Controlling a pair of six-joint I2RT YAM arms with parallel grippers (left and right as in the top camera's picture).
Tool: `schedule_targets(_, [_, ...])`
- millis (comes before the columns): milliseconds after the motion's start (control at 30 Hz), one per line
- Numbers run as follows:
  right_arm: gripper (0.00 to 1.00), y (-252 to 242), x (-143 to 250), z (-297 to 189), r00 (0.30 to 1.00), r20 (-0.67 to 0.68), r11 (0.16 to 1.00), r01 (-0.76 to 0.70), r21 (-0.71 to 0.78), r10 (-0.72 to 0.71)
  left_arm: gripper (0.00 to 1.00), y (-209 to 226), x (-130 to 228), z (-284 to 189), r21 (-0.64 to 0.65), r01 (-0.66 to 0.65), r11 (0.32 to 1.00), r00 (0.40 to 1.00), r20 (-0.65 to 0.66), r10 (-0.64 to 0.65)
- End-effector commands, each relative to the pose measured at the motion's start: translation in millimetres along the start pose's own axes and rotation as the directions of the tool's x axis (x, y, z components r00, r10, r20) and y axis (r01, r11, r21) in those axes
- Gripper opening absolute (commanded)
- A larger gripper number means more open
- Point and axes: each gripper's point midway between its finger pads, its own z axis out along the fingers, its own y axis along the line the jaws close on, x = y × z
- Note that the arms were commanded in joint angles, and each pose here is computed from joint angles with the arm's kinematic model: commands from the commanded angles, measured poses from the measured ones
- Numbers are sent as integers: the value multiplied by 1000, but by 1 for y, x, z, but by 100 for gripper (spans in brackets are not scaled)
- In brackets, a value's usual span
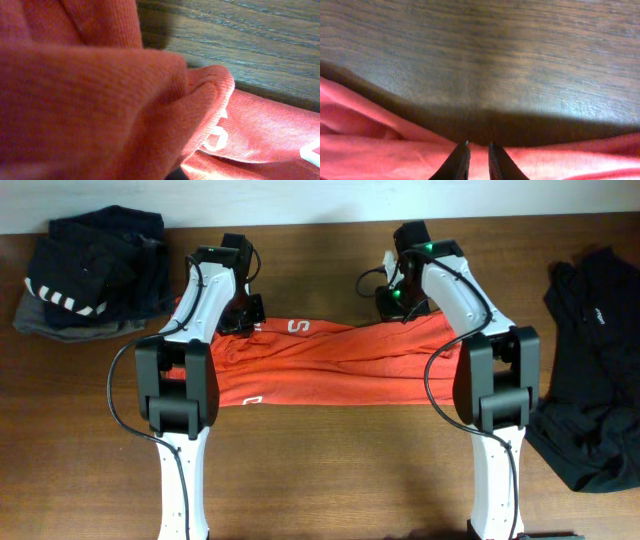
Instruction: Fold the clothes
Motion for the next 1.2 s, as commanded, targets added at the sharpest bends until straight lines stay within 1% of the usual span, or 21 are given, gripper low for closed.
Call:
schedule_targets(0, [22, 3, -5, 11, 996, 24, 997, 82, -15, -82, 2, 16, 1, 19, -47, -2, 999, 999, -33, 0])
schedule_targets(100, [22, 3, -5, 11, 995, 27, 996, 92, -14, -92, 2, 16, 1, 19, -47, -6, 999, 999, -33, 4])
schedule_targets(233, [23, 0, 14, 14, 996, -54, 997, 74, -9, -75, 2, 16, 1, 19, -47, -9, 999, 999, -34, 7])
schedule_targets(433, [24, -26, 39, 10, 986, -161, 989, 71, 128, -50, 2, 18, 0, 19, -54, -17, 998, 999, -31, 15])
schedule_targets(500, [24, -36, 47, 7, 980, -198, 982, 73, 173, -38, 3, 24, -1, 18, -90, -17, 996, 1000, -24, 15])
schedule_targets(600, [25, -45, 57, 3, 972, -234, 979, 61, 193, -14, 4, 34, -2, 18, -119, -9, 993, 1000, -23, 7])
schedule_targets(767, [26, -61, 72, -5, 957, -289, 979, 26, 202, 34, 4, 52, -2, 17, -124, 27, 992, 999, -37, -32])
schedule_targets(900, [26, -88, 78, -13, 949, -303, 966, -3, 260, 84, 4, 69, -4, 17, -126, 54, 991, 997, -45, -60])
schedule_targets(967, [20, -97, 78, -15, 949, -292, 963, -38, 267, 119, 4, 77, -4, 16, -127, 56, 990, 997, -52, -63])
schedule_targets(1033, [18, -104, 77, -16, 948, -269, 957, -93, 274, 169, 4, 83, -5, 16, -127, 69, 989, 996, -53, -76])
schedule_targets(1100, [19, -105, 72, -15, 951, -246, 960, -123, 251, 187, 4, 86, -6, 16, -127, 77, 989, 995, -52, -84])
schedule_targets(1133, [23, -104, 69, -14, 954, -234, 963, -132, 234, 187, 4, 87, -6, 16, -127, 78, 989, 995, -52, -85])
schedule_targets(1167, [34, -104, 66, -13, 957, -220, 966, -140, 220, 188, 4, 87, -6, 16, -127, 78, 989, 995, -51, -85])
